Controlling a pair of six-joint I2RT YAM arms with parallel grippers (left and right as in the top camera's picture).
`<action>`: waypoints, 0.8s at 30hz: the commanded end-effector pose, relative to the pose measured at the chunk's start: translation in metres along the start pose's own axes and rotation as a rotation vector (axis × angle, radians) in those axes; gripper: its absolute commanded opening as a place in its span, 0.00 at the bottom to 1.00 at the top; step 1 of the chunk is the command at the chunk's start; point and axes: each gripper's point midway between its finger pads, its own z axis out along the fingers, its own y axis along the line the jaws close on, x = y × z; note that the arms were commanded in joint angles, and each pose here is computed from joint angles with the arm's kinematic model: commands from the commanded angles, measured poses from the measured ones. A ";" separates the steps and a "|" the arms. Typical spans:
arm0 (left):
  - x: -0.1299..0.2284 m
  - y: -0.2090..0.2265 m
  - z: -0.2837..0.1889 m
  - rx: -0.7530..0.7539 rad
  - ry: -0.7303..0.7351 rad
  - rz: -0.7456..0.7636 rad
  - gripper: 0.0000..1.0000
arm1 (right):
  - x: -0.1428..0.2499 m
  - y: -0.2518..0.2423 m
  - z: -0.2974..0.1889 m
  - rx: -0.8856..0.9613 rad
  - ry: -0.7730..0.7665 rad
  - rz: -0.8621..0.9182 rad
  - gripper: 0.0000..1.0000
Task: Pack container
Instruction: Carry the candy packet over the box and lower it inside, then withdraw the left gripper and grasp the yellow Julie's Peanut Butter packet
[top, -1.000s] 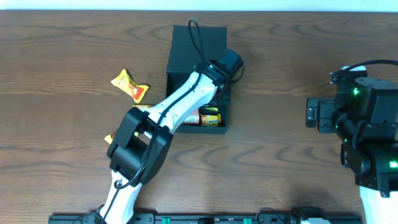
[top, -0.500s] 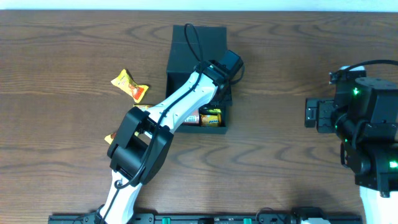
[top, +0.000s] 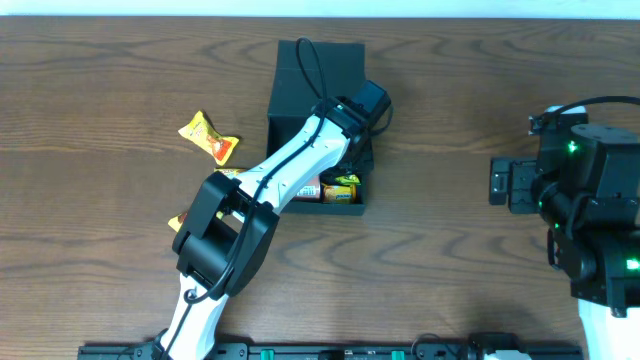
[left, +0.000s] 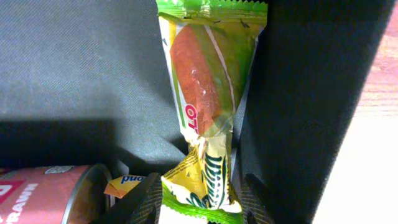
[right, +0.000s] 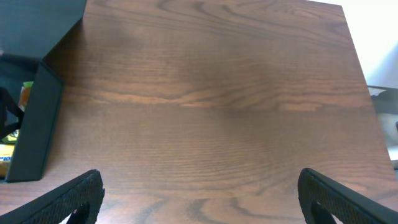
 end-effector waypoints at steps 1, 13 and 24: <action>-0.022 -0.006 -0.019 0.009 -0.075 0.043 0.46 | -0.003 0.000 -0.003 -0.007 -0.016 0.023 0.99; -0.099 0.032 -0.155 -0.216 -0.526 0.045 0.60 | -0.003 -0.001 -0.003 -0.006 -0.015 0.023 0.99; -0.129 0.186 -0.165 -0.298 -0.446 -0.441 0.62 | -0.003 0.001 -0.004 -0.014 -0.017 0.023 0.99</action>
